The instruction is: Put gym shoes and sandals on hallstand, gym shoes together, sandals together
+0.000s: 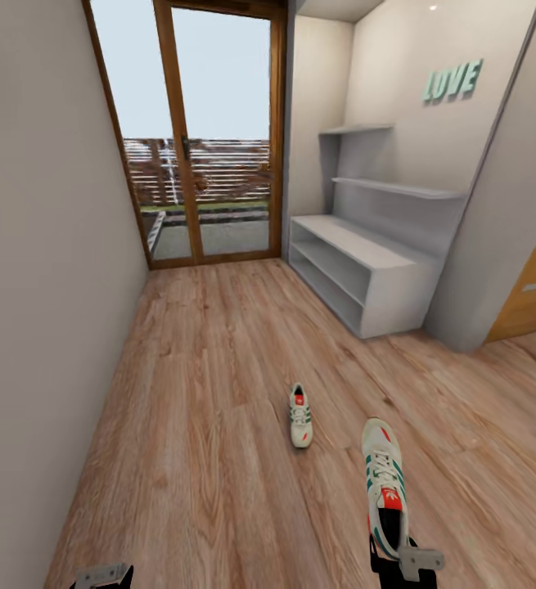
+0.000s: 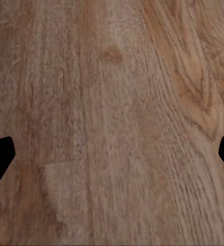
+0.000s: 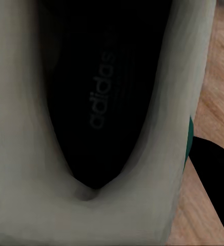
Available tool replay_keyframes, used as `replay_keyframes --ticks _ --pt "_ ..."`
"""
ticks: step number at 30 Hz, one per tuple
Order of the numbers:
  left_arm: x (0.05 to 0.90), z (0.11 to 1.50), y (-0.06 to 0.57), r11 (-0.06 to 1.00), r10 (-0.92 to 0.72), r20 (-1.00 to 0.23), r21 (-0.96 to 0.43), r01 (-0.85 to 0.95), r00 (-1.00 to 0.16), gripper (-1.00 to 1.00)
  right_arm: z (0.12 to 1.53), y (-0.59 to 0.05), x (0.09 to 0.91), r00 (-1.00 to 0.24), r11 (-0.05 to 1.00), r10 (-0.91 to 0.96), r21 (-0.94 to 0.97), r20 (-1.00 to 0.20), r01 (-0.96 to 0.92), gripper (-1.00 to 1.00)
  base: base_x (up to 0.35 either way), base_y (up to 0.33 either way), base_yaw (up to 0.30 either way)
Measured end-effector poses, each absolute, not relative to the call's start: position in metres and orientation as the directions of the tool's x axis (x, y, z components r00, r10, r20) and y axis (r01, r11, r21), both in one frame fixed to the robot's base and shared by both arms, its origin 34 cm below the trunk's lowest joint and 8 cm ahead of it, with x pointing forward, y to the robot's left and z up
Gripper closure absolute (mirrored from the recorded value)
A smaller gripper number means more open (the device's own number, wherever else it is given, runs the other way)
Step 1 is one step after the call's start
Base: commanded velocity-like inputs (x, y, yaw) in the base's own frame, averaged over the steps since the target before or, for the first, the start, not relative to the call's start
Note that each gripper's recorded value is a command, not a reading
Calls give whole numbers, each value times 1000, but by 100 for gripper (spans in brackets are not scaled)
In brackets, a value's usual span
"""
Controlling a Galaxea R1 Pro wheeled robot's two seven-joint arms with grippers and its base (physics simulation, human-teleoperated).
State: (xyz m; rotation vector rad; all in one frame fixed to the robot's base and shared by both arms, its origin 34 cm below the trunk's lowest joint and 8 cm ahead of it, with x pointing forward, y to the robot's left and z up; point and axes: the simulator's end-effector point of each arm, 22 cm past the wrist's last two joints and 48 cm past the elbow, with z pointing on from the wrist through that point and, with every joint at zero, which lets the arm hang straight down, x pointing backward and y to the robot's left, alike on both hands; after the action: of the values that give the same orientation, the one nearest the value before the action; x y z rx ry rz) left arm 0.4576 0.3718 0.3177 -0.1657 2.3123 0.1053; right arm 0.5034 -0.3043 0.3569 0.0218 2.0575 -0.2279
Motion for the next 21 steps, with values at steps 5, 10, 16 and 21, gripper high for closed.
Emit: replay_keyframes --ticks 5,10,16,21 --pt "457 317 372 988 -86 -733 24 -153 -675 -100 356 -304 502 -482 982 -81 -153 -872 111 100 337 88 257" --pt "456 316 372 988 -86 -731 25 -152 -677 -100 354 -304 502 -485 982 -81 -153 -871 111 100 319 143 257" --pt "455 314 371 988 -86 -728 25 -151 -680 -100 353 -304 501 -488 982 -81 -154 -869 110 100 310 161 257" --pt "454 313 371 988 -86 -726 24 -151 -682 -100 352 -304 500 -489 982 -82 -155 -868 109 100 308 164 152"
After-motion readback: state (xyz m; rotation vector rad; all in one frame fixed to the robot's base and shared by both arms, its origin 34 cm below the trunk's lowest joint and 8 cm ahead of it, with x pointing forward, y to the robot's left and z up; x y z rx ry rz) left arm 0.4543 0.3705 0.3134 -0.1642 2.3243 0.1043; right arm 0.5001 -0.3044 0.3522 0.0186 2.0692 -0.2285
